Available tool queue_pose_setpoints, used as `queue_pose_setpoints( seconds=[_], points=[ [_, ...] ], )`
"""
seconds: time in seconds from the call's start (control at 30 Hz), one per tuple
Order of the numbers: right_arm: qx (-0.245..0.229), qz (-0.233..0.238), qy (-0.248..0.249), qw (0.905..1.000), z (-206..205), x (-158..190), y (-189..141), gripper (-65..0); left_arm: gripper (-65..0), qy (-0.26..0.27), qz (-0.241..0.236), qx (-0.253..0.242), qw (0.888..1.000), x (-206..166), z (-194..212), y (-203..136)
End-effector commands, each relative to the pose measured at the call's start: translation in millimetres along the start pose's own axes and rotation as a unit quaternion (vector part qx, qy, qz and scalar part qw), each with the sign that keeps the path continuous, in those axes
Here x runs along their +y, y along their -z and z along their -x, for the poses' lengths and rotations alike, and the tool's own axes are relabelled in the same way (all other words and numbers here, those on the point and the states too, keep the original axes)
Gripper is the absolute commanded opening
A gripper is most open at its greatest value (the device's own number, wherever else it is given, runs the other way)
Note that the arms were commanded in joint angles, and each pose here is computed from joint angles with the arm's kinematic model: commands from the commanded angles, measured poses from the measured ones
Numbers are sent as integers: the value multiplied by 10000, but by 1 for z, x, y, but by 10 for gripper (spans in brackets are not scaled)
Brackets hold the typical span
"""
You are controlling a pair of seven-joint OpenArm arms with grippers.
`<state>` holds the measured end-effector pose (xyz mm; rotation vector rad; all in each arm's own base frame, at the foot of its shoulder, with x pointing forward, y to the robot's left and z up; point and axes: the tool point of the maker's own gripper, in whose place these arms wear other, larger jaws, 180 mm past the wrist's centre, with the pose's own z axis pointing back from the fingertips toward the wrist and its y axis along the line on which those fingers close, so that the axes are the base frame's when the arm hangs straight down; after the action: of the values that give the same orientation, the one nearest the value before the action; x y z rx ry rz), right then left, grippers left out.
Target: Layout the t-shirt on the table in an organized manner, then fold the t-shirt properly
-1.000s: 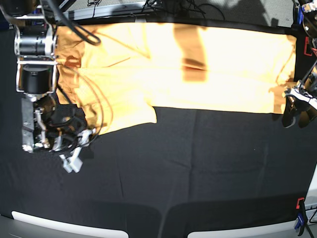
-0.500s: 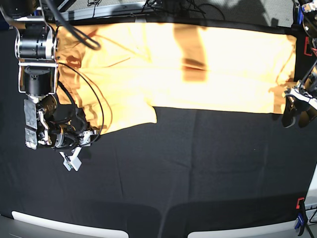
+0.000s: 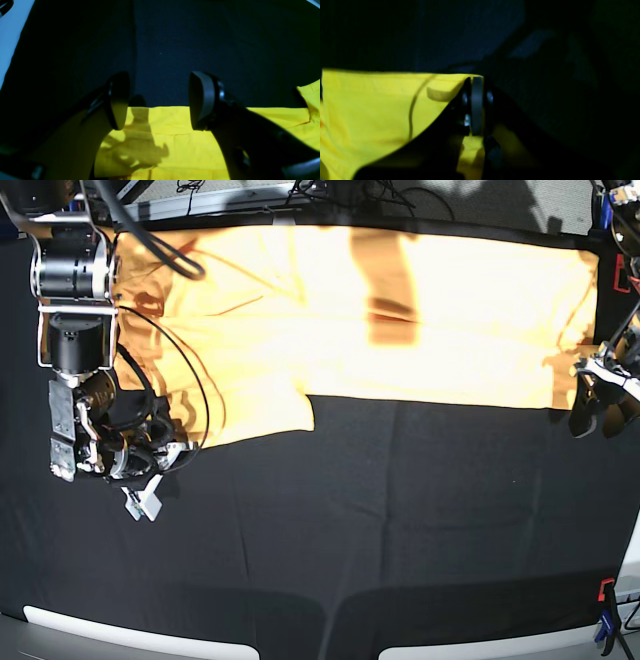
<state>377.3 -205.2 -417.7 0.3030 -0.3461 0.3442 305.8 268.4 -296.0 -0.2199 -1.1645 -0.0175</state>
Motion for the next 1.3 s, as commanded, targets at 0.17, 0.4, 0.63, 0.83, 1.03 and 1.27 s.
queue_pose_setpoints(
  seconds=[0.17,0.4,0.63,0.83,1.03,1.27],
  points=[
    [-466,86,-575,9972,-28,12,-34,-650,-309,112,21,-253,9996,1,-18,-3],
    [-947,11,-1415,9854,-12,66,-51,-650,-309,235,-75,-154,9996,4,-14,-3],
    [-1211,-121,-2129,9695,20,125,-71,-650,-309,285,-111,-120,9995,6,-13,-3],
    [-1175,-390,-2396,9629,60,166,-81,-650,-309,283,-113,-117,9995,6,-13,-3],
    [-1210,-793,-2484,9578,87,202,-93,-650,-309,286,-111,-119,9995,6,-13,-3],
    [-1187,-1371,-2336,9553,112,233,-101,-650,-309,285,-112,-117,9995,6,-13,-3]
  ],
)
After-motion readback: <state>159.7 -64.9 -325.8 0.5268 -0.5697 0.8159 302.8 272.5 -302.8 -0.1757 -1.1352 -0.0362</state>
